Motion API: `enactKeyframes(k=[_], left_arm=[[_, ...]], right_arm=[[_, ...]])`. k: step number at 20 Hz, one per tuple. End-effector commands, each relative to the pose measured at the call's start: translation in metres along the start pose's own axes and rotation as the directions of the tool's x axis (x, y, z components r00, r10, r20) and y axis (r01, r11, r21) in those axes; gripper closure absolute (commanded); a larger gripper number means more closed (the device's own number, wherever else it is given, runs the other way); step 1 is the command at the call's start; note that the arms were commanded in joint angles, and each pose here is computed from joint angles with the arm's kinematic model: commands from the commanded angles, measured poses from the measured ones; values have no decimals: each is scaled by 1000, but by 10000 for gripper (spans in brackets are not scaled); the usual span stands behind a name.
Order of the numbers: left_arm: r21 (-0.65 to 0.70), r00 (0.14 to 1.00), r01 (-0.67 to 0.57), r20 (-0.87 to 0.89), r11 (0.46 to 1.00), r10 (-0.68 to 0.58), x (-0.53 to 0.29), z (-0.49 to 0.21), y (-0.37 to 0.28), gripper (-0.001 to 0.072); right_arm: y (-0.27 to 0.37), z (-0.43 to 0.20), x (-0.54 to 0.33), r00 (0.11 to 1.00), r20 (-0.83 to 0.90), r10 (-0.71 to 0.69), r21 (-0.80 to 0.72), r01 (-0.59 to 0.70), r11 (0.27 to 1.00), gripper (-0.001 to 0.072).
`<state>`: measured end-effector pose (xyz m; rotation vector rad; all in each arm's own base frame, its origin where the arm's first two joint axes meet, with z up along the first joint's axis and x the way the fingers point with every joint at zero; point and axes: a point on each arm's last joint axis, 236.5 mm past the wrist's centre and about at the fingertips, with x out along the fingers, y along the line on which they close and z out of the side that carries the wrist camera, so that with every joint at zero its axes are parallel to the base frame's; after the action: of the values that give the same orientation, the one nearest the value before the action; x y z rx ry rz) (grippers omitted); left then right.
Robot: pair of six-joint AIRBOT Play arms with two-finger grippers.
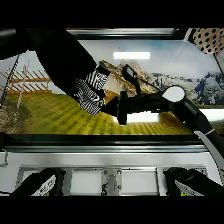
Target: Fold the clothes and pants, and hang the long-sleeved shirts on hangers.
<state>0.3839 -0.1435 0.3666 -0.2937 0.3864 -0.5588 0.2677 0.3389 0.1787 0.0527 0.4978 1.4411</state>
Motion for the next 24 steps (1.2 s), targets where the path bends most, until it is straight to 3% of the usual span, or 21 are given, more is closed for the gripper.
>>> enactKeyframes(k=[1,4,6,9,11,13,15,18,19,20,21,24], left_arm=[[-18,999,11,39,1000,-11,-18,8,-14,691],[-66,999,18,33,998,-16,-22,6,-17,691],[-74,999,47,16,996,-46,-19,0,-30,691],[-46,983,181,1,982,-181,0,-10,-84,691],[-37,952,301,-44,953,-303,28,-33,-136,691],[-57,908,404,-96,913,-408,69,-69,-191,691],[-83,869,470,-130,879,-477,116,-111,-244,691],[-96,786,543,-292,834,-545,170,-187,-309,690],[-95,757,558,-348,824,-553,184,-206,-321,620],[-116,736,558,-387,821,-555,193,-217,-324,277],[-172,733,529,-402,831,-549,202,-219,-318,38],[-228,773,386,-450,894,-448,211,-208,-239,25]], right_arm=[[17,16,-30,995,57,80,22,-81,996,687],[27,30,-40,984,121,131,39,-136,990,691],[12,23,-51,994,90,65,56,-70,996,693],[-55,19,-111,943,47,-330,170,318,933,693],[-92,32,-189,773,91,-627,216,600,770,693],[-99,45,-268,555,152,-818,298,763,573,693],[-88,49,-329,371,181,-911,348,842,413,693],[-68,39,-381,201,162,-966,375,893,249,693],[-64,35,-391,168,148,-975,381,900,213,693],[-62,29,-398,148,132,-980,388,902,188,693],[-60,23,-404,135,111,-985,397,902,169,692],[-60,15,-410,122,82,-989,407,902,145,692]])
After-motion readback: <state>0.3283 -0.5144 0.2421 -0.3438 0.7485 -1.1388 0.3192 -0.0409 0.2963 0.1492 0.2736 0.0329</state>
